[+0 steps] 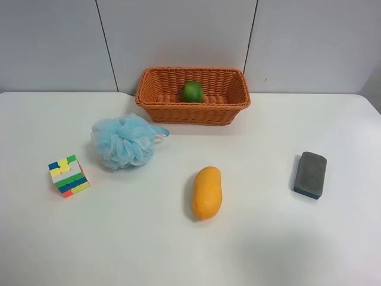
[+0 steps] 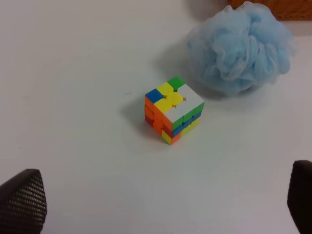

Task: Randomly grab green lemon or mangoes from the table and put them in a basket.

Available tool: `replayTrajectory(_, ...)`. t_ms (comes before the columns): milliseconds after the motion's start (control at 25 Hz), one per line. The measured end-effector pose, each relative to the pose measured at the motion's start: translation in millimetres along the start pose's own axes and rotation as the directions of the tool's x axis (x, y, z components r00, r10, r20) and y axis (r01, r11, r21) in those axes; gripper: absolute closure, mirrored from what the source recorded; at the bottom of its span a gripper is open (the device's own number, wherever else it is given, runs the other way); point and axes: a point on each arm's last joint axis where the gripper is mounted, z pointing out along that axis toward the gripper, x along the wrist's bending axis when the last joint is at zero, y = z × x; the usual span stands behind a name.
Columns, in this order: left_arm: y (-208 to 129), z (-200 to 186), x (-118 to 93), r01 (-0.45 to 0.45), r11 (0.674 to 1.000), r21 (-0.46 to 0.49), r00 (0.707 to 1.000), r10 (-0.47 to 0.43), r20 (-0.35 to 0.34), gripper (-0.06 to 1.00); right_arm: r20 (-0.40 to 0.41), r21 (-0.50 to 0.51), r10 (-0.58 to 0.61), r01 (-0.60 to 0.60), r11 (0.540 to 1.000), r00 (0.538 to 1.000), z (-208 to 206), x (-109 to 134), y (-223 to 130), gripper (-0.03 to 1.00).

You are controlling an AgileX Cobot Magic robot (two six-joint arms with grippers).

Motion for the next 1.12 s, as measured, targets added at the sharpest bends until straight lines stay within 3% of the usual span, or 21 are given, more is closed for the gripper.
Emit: replayTrajectory(1120,0.0,0.0,0.0,0.0,1.0,0.0,1.0,0.0,0.0,-0.05,0.01,-0.036,0.002,-0.002,0.999,1.0,0.7,0.2,-6.0,-0.03)
